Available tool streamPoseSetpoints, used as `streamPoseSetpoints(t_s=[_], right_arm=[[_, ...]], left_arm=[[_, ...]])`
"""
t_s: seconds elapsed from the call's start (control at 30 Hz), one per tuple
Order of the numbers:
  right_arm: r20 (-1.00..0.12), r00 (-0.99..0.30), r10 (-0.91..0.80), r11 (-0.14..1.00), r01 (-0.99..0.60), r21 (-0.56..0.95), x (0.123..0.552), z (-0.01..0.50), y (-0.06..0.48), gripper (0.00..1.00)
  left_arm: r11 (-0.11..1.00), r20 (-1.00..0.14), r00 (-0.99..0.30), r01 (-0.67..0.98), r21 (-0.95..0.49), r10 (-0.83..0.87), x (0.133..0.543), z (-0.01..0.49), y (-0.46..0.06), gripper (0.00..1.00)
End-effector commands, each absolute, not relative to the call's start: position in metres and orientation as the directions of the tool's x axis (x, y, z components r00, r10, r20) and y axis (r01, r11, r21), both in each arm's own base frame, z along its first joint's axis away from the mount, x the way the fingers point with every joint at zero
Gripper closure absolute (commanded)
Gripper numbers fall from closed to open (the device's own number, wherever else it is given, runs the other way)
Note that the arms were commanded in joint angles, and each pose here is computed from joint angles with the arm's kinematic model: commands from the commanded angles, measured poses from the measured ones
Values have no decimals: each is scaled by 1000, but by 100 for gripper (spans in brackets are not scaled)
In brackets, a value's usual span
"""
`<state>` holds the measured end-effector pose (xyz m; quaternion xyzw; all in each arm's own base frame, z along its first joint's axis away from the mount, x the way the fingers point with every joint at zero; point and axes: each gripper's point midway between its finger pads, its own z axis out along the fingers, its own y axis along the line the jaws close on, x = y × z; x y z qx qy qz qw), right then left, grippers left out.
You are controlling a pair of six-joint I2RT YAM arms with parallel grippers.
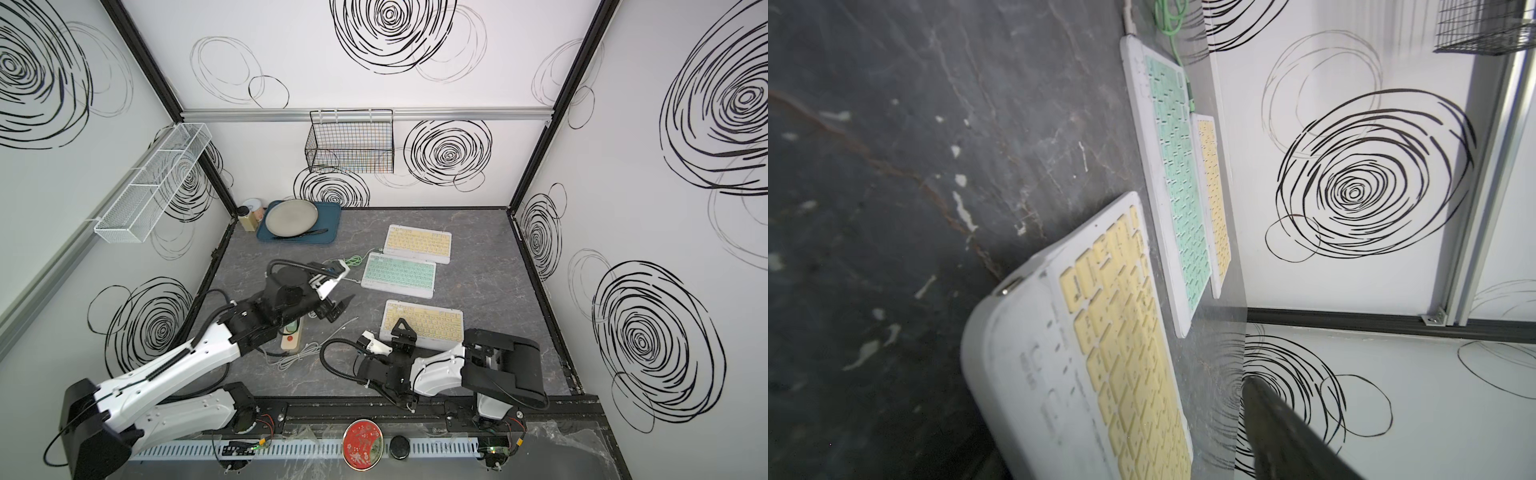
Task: Unplug the wireless keyboard
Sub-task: Place the power cord at the center of the board.
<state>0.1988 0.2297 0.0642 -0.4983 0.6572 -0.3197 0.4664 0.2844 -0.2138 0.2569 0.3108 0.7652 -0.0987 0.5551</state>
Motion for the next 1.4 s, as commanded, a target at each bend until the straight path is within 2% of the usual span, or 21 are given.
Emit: streamPoseSetpoints(t_s=[0.0, 0.07, 0.23, 0.33, 0.47, 0.57, 0.6, 0.7, 0.87, 1.03, 1.2, 1.27, 1.37], right_arm=[[-420, -50, -906, 409, -358, -839, 197, 83, 237, 1], [-467, -35, -884, 444, -377, -813, 194, 90, 239, 0], [-566, -4, -825, 512, -429, -744, 188, 102, 243, 0], [-625, -17, -780, 574, -416, -705, 188, 116, 243, 0], [-736, -66, -674, 706, -352, -614, 195, 141, 233, 0], [-809, -103, -579, 786, -335, -520, 197, 161, 231, 0], [-833, -115, -541, 809, -343, -478, 197, 167, 231, 0], [-858, -134, -497, 809, -430, -401, 196, 164, 234, 0], [-902, -107, -419, 845, -409, -344, 198, 180, 213, 0], [-955, -99, -281, 906, -355, -230, 209, 203, 189, 0], [-981, -179, -78, 957, -289, -23, 225, 227, 184, 1], [-971, -239, -21, 965, -260, 43, 233, 233, 195, 4], [-938, -346, -6, 945, -308, 108, 241, 231, 241, 17]], left_arm=[[955, -980, -186, 272, -116, -66, 301, 301, -154, 1], [952, -974, -167, 239, -189, -151, 294, 303, -135, 0], [901, -900, -63, -88, -426, -431, 281, 280, -58, 1], [837, -864, -26, -264, -479, -502, 272, 265, -27, 1], [765, -853, -16, -450, -459, -521, 265, 252, -2, 1], [637, -802, 79, -563, -526, -592, 249, 250, 20, 1], [626, -796, 99, -563, -540, -597, 246, 250, 23, 1], [714, -820, 72, -453, -534, -568, 253, 264, 13, 0], [709, -785, 95, -374, -598, -611, 250, 269, 13, 1], [723, -800, 106, -371, -582, -590, 241, 274, 21, 1], [730, -811, 35, -416, -543, -584, 246, 252, 25, 1], [712, -799, -3, -457, -533, -601, 249, 236, 31, 1], [694, -785, -65, -517, -502, -616, 250, 210, 43, 1]])
